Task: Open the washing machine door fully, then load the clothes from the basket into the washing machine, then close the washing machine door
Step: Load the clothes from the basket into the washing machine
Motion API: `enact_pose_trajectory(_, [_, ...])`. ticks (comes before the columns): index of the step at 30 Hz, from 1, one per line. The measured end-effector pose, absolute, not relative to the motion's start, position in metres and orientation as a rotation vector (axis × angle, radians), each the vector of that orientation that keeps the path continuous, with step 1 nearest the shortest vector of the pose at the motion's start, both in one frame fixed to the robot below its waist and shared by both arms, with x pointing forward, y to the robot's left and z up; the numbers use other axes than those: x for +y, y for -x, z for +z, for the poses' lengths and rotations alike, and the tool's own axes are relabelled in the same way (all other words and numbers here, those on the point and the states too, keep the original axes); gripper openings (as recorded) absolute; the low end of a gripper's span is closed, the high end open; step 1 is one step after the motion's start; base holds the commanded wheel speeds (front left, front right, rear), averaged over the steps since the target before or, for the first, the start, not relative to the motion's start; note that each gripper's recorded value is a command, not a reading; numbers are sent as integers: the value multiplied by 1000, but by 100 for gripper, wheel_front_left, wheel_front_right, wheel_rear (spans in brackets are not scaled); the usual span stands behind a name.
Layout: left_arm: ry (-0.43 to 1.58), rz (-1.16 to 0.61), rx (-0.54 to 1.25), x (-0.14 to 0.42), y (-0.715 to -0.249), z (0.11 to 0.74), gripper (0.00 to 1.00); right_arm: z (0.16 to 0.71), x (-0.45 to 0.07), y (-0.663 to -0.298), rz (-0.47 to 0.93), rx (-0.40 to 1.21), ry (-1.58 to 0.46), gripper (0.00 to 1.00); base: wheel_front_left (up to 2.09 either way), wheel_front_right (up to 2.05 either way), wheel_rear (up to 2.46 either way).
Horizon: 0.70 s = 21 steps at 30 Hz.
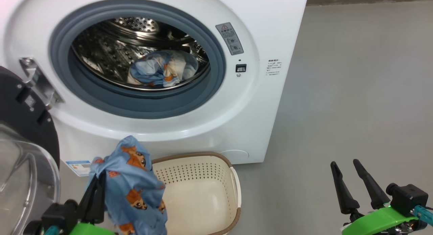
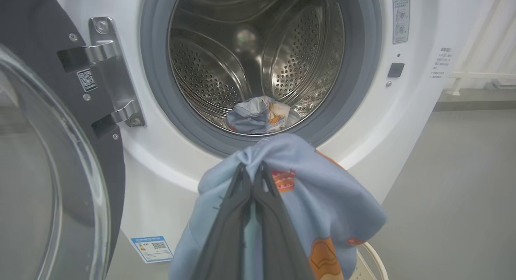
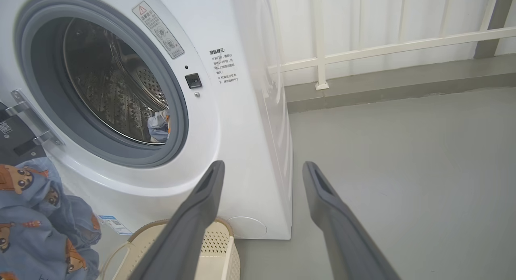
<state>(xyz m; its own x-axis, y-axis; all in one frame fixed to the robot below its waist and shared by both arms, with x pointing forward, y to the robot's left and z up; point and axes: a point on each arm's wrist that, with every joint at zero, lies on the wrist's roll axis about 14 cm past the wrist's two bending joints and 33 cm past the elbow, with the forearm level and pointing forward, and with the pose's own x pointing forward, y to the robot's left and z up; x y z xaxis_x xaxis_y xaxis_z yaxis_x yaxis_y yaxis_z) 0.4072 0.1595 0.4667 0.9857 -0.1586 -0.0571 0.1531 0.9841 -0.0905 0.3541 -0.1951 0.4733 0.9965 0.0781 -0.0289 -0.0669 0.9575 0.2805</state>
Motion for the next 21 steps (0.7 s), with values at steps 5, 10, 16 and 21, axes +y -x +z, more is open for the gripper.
enact_pose_trajectory(5, [91, -119, 34, 171, -393, 475, 0, 474, -194, -351, 78, 39, -283, 100, 0, 0, 0])
enact_pose_trajectory(10, [90, -91, 18, 179, -384, 478, 0, 473, -196, -349, 73, 39, -283, 100, 0, 0, 0])
enact_pose_trajectory(16, [95, -75, 18, 181, -379, 477, 0, 472, -199, -349, 63, 41, -282, 100, 0, 0, 0])
enact_pose_trajectory(21, [94, -78, 30, 179, -383, 473, 0, 468, -201, -349, 55, 55, -283, 100, 0, 0, 0])
